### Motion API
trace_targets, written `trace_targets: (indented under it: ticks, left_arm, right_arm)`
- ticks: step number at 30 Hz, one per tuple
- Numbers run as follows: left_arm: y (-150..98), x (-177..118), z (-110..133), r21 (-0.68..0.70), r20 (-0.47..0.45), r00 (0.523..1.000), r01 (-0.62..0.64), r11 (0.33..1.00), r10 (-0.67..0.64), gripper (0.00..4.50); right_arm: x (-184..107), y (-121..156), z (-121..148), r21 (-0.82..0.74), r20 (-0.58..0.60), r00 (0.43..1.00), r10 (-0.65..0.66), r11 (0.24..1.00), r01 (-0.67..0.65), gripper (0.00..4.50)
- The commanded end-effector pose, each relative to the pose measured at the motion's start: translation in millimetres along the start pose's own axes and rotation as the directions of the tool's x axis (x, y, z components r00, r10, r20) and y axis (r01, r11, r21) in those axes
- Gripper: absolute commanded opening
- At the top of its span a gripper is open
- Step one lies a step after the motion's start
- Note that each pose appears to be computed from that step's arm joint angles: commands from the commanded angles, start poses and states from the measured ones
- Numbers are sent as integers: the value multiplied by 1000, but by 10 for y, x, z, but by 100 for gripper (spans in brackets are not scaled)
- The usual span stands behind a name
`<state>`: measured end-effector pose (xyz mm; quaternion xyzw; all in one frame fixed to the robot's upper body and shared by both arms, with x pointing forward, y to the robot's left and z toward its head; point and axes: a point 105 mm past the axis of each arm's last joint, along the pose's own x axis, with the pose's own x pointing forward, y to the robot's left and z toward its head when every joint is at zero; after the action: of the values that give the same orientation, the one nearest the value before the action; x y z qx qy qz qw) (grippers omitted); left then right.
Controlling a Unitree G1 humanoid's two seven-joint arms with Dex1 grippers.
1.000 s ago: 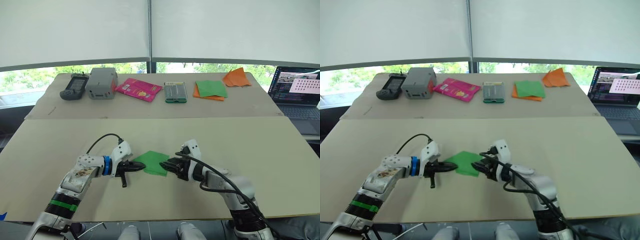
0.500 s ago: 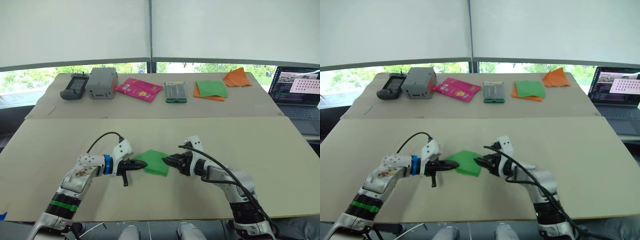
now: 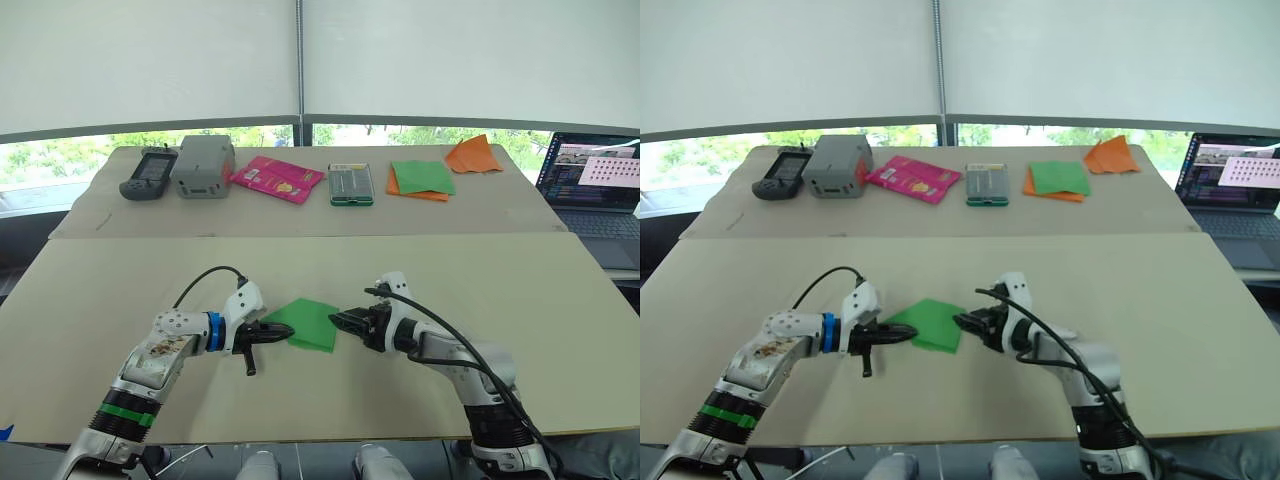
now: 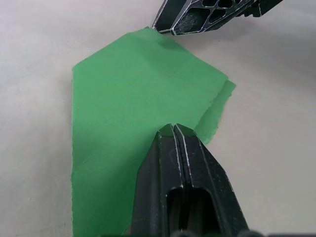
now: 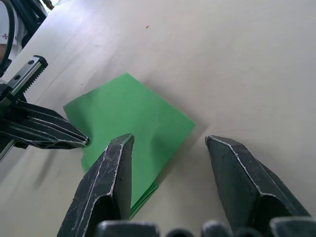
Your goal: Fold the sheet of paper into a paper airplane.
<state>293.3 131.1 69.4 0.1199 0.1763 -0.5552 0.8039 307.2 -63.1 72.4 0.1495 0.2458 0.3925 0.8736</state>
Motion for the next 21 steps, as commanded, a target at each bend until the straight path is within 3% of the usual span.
trace_targets:
  ticks: [1, 12, 21]
  left_arm:
    - [16, -48, 92, 42, 19, 1000, -15, 999, 14, 0]
    - [17, -59, 84, 47, 14, 1000, -18, 999, 18, 0]
    - [10, -53, 78, 49, 13, 1000, -17, 999, 16, 0]
  right_arm:
    - [26, 52, -51, 65, -17, 999, 45, 997, -44, 259]
    - [-65, 111, -16, 276, -8, 990, 139, 952, -131, 259]
    - [103, -3, 114, 446, 56, 990, 130, 883, -142, 259]
